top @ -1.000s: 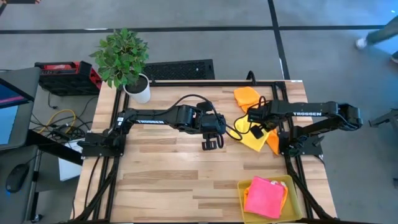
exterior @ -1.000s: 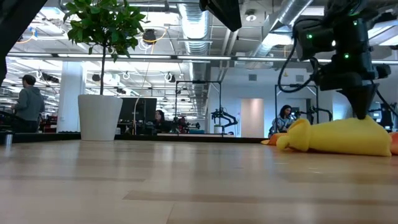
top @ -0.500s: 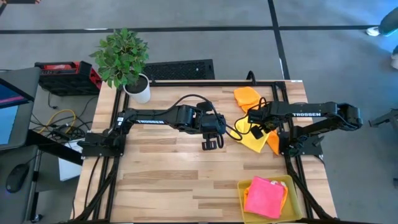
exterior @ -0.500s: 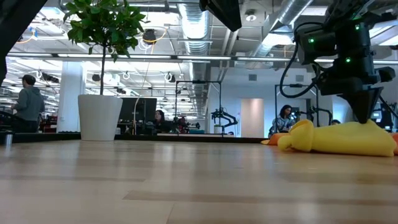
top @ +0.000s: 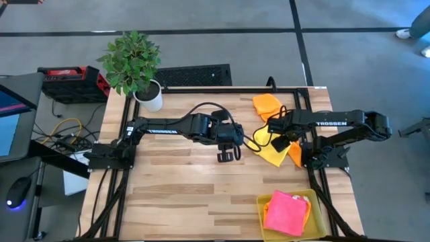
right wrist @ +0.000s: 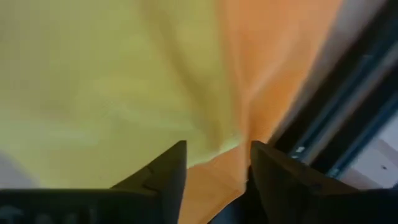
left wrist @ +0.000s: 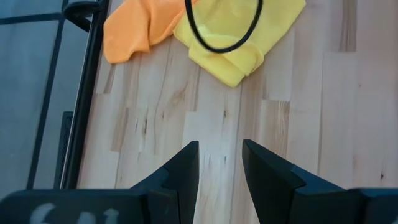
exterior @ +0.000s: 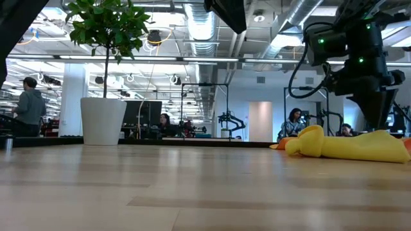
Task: Fold microfiber towels
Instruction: Fold the yellow microfiber cloth, then put the yellow microfiber cloth into the bin
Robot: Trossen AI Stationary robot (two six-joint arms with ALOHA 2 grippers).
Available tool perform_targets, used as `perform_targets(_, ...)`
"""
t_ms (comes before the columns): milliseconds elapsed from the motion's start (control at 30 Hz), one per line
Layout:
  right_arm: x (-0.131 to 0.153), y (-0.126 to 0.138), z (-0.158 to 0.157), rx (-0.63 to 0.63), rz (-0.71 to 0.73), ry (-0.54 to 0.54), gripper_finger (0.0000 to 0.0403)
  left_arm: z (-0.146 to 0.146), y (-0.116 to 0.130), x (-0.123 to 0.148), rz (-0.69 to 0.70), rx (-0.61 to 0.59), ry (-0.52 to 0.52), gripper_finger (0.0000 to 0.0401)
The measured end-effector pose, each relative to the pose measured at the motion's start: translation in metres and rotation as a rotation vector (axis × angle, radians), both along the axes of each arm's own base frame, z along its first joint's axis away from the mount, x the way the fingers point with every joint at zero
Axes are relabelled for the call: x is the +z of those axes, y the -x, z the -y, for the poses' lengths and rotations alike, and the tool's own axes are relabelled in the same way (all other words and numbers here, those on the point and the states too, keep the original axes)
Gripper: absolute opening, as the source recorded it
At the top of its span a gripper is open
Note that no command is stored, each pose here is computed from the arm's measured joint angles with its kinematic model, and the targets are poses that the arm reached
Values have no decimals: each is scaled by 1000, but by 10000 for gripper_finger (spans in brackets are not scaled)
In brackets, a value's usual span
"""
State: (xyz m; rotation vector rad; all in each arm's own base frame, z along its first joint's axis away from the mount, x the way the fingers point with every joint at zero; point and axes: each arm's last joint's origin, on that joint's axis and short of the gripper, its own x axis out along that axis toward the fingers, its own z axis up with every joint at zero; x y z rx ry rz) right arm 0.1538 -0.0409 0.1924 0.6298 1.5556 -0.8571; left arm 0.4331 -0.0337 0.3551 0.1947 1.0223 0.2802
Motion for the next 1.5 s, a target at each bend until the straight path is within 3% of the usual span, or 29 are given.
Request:
perform_targets(167,7,-7,-14,207,48,-120,228,0,3,-2,-27,26,12,116)
perform_targets(367,31,-22,-44,402,126,-109,228,5,13,-2,-74,92,46,116)
perform_targets(567,55,-31,-75,661,229,-54,226,20,39,22,-37,157,-18,116)
perform_targets(700,56,-30,-99,894,256,-58,225,33,55,29,-41,194,-54,116)
perform_targets(1067,34,-23,-154,1259,131,-103,225,78,73,36,-3,123,-71,116)
perform_targets(1300,3,-25,-164,1335,-70,59,225,83,74,36,12,138,-54,116)
perform_targets(1500,-23,-30,-159,1321,-162,68,225,80,74,36,18,160,-46,116)
